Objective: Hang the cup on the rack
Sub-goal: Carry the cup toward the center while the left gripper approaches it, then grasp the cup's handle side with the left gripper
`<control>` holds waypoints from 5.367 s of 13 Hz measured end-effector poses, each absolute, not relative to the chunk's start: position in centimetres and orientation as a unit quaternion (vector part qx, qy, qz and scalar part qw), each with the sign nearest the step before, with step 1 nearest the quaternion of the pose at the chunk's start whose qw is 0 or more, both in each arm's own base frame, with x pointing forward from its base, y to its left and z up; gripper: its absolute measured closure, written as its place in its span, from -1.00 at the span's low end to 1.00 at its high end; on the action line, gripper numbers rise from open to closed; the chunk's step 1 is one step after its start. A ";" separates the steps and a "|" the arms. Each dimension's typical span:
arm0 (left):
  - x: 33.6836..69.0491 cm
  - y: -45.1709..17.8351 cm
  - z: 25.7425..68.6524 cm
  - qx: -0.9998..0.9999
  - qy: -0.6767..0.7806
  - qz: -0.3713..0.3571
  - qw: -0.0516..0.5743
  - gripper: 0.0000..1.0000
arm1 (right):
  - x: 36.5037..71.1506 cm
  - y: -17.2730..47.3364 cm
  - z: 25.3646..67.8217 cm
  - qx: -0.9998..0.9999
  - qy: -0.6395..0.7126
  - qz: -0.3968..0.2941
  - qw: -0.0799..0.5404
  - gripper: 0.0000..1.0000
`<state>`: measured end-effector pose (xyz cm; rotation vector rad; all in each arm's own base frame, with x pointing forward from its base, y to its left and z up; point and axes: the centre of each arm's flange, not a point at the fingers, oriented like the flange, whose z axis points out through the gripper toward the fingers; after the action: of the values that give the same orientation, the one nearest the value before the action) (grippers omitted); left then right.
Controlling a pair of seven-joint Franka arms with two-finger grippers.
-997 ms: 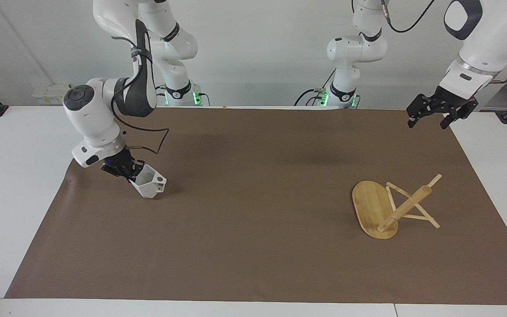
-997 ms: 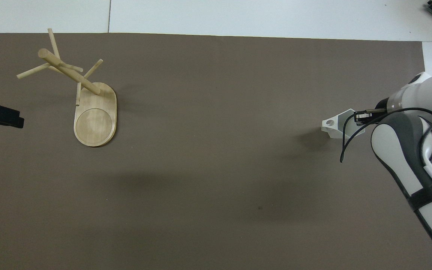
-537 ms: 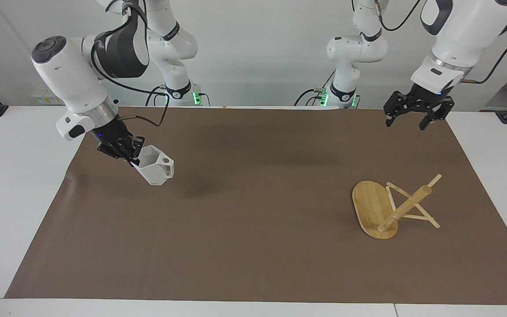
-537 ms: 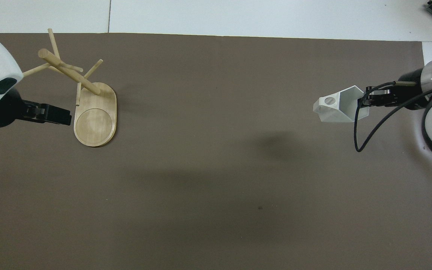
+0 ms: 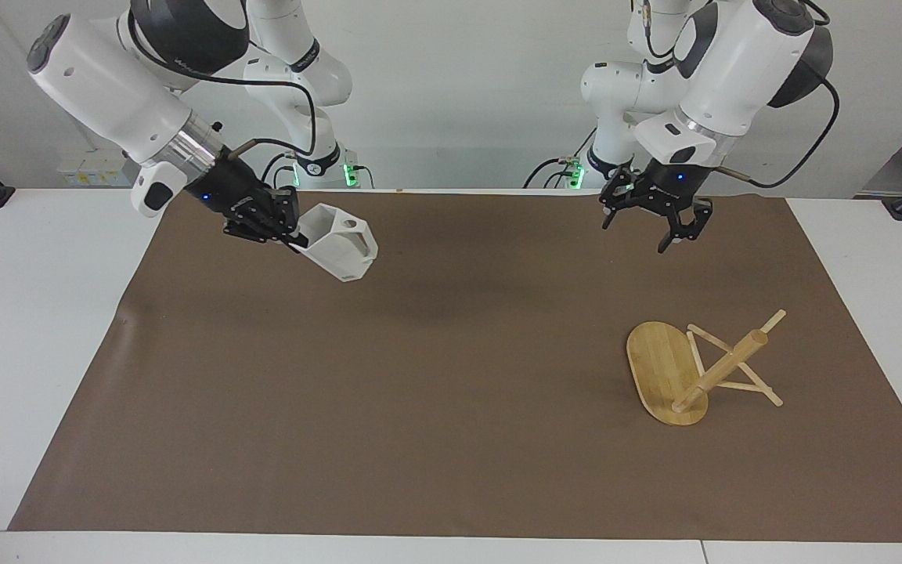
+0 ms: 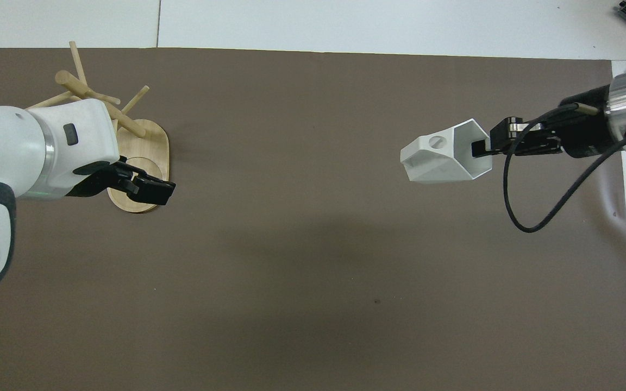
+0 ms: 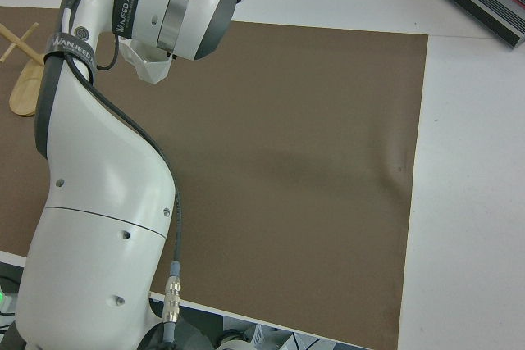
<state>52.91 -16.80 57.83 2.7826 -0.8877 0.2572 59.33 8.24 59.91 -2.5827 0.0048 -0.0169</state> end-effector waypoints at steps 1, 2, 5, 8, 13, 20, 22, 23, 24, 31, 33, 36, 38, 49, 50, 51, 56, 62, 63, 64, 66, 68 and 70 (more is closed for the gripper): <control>52.9 -16.3 57.1 0.927 -0.342 0.097 0.116 -1.00 | 59.1 10.8 60.2 -0.958 0.002 -0.002 0.287 0.89; 52.8 -15.8 56.6 0.908 -0.387 0.107 0.123 -1.00 | 58.8 13.1 60.5 -0.953 0.005 0.001 0.301 0.89; 52.6 -15.5 55.9 0.855 -0.477 0.142 0.145 -1.00 | 58.0 18.0 61.2 -0.942 0.002 0.007 0.334 0.89; 52.5 -16.0 55.4 0.816 -0.525 0.170 0.174 -1.00 | 57.0 21.7 60.7 -0.936 -0.012 0.030 0.351 0.89; 51.9 -17.6 55.5 0.776 -0.562 0.195 0.211 -1.00 | 57.1 25.4 58.3 -0.905 0.062 0.060 0.416 0.89; 49.3 -21.5 56.0 0.739 -0.588 0.194 0.267 -1.00 | 56.6 29.9 56.6 -0.880 0.149 0.089 0.443 0.89; 48.8 -21.4 55.2 0.730 -0.592 0.206 0.272 -1.00 | 56.6 30.1 56.5 -0.875 0.156 0.094 0.448 0.89; 48.6 -21.1 54.8 0.727 -0.591 0.212 0.277 -1.00 | 56.5 30.2 56.6 -0.874 0.158 0.096 0.450 0.89; 48.6 -20.8 54.5 0.726 -0.586 0.219 0.284 -1.00 | 56.5 30.3 56.6 -0.873 0.159 0.098 0.451 0.89; 49.7 -19.0 52.6 0.720 -0.552 0.255 0.335 -1.00 | 56.0 30.9 56.0 -0.873 0.157 0.107 0.449 0.89; 50.2 -18.5 51.7 0.714 -0.556 0.260 0.337 -1.00 | 56.0 31.0 55.8 -0.873 0.157 0.109 0.448 0.89; 50.6 -18.3 51.3 0.706 -0.556 0.271 0.344 -1.00 | 55.9 31.0 55.6 -0.874 0.158 0.110 0.446 0.89; 50.5 -18.5 51.4 0.700 -0.557 0.275 0.352 -1.00 | 55.9 31.0 55.6 -0.874 0.158 0.111 0.446 0.89; 50.4 -18.9 51.7 0.688 -0.532 0.300 0.392 -1.00 | 56.0 30.8 55.8 -0.873 0.159 0.108 0.447 0.89; 50.4 -18.9 51.7 0.688 -0.530 0.301 0.394 -1.00 | 56.0 30.8 55.9 -0.873 0.159 0.108 0.448 0.89; 50.4 -18.8 51.7 0.688 -0.528 0.301 0.397 -1.00 | 55.9 30.8 55.9 -0.873 0.158 0.107 0.448 0.89; 50.6 -17.5 52.4 0.682 -0.525 0.308 0.405 -1.00 | 55.8 31.0 55.8 -0.874 0.158 0.110 0.447 0.89; 50.6 -16.8 52.8 0.680 -0.526 0.314 0.402 -1.00 | 55.7 31.0 55.6 -0.874 0.158 0.112 0.446 0.89; 50.6 -16.9 52.8 0.680 -0.527 0.314 0.402 -1.00 | 55.7 31.0 55.6 -0.874 0.158 0.112 0.446 0.89; 50.6 -17.0 52.8 0.679 -0.528 0.314 0.403 -1.00 | 55.7 31.0 55.6 -0.874 0.158 0.112 0.446 0.89; 50.5 -17.3 52.8 0.679 -0.529 0.314 0.401 -1.00 | 55.7 31.0 55.6 -0.874 0.158 0.112 0.446 0.89; 50.5 -17.6 52.8 0.679 -0.530 0.314 0.399 -1.00 | 55.7 31.0 55.6 -0.874 0.158 0.112 0.446 0.89; 50.4 -17.7 52.8 0.679 -0.531 0.315 0.398 -1.00 | 55.7 31.0 55.6 -0.874 0.158 0.112 0.446 0.89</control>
<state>50.45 -17.72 52.77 1.7190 -1.3436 0.7971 55.75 31.01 55.55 -2.1645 0.3923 0.2766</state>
